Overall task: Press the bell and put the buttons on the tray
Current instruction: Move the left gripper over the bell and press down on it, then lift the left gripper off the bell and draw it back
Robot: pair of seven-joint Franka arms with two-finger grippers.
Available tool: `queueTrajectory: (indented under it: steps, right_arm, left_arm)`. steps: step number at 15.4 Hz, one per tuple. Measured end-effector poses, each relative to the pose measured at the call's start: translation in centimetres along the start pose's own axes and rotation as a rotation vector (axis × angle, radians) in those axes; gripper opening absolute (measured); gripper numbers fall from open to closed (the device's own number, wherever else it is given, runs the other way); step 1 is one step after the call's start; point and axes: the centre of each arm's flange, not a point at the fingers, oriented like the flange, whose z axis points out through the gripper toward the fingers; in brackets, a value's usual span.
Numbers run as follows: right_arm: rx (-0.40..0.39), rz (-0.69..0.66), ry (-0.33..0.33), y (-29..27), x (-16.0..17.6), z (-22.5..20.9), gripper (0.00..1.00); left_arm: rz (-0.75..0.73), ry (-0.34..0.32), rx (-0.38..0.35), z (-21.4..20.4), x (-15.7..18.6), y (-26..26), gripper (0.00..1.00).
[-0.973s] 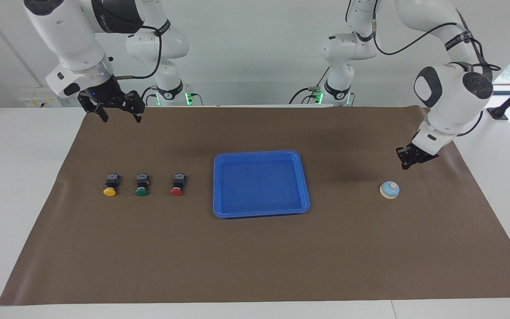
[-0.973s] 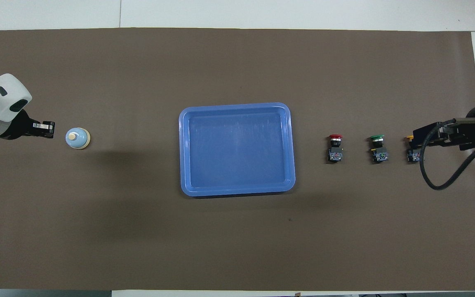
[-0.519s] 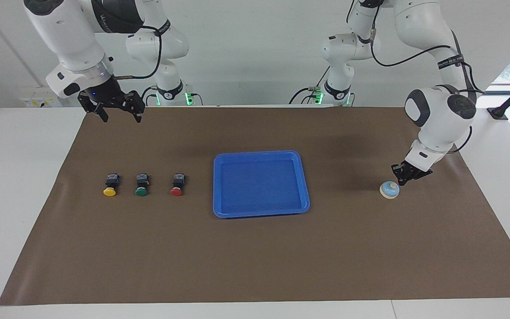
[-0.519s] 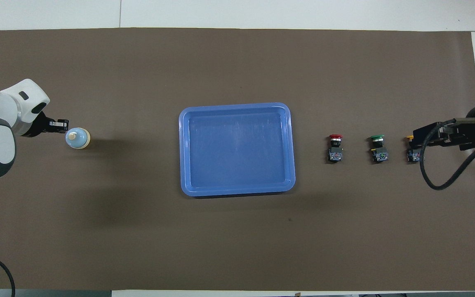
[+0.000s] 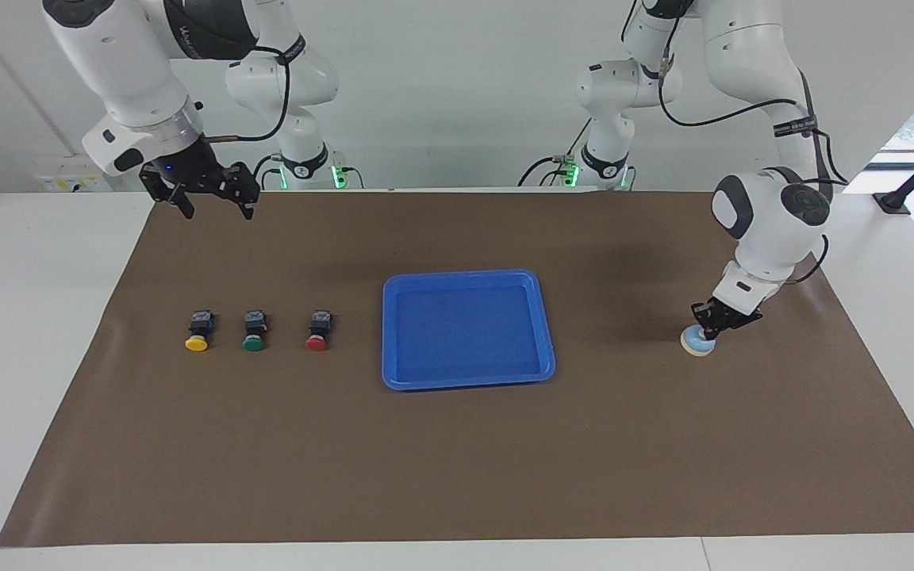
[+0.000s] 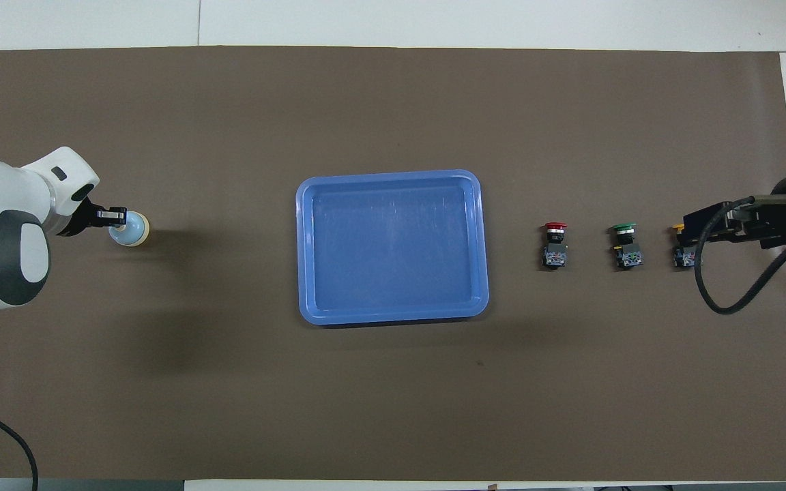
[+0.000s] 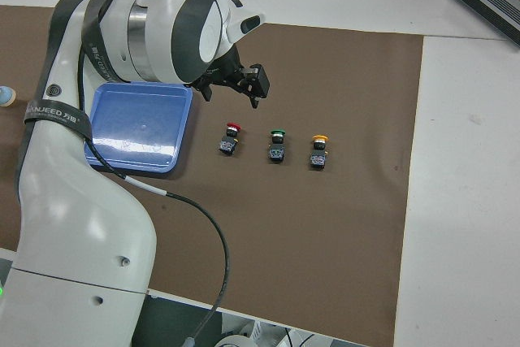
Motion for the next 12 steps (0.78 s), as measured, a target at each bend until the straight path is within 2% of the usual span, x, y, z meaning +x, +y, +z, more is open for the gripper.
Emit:
queueTrajectory:
  steps: [2, 4, 6, 7, 9, 10, 11, 12]
  right_arm:
    - [0.000, 0.000, 0.000, 0.0, 0.0, 0.0, 1.00]
    - [0.000, 0.000, 0.000, 0.0, 0.0, 0.0, 1.00]
    - [0.000, 0.000, 0.000, 0.0, 0.0, 0.0, 1.00]
    - [0.000, 0.000, 0.000, 0.0, 0.0, 0.0, 1.00]
    - [0.000, 0.000, 0.000, 0.0, 0.0, 0.0, 1.00]
    - [0.000, 0.000, 0.000, 0.0, 0.0, 0.0, 1.00]
    - [0.000, 0.000, 0.000, 0.0, 0.0, 0.0, 1.00]
    - [0.000, 0.000, 0.000, 0.0, 0.0, 0.0, 1.00]
  left_arm:
    - [-0.002, -0.058, -0.008, -1.1, 0.5, -0.2, 0.01]
    - [-0.003, -0.112, -0.017, -5.3, 2.0, -0.4, 0.05]
    - [-0.003, -0.133, -0.020, -10.5, 3.2, -0.3, 0.29]
    - [-0.002, -0.131, -0.021, -13.8, 3.2, -0.1, 0.50]
    - [0.002, -0.110, -0.020, -17.0, 2.6, 0.2, 0.68]
    - [0.004, -0.102, -0.019, -18.5, 2.0, 0.5, 0.84]
    - [0.005, -0.095, -0.019, -19.9, 1.4, 0.7, 0.94]
    - [0.006, -0.094, -0.019, -21.1, 0.8, 0.8, 1.00]
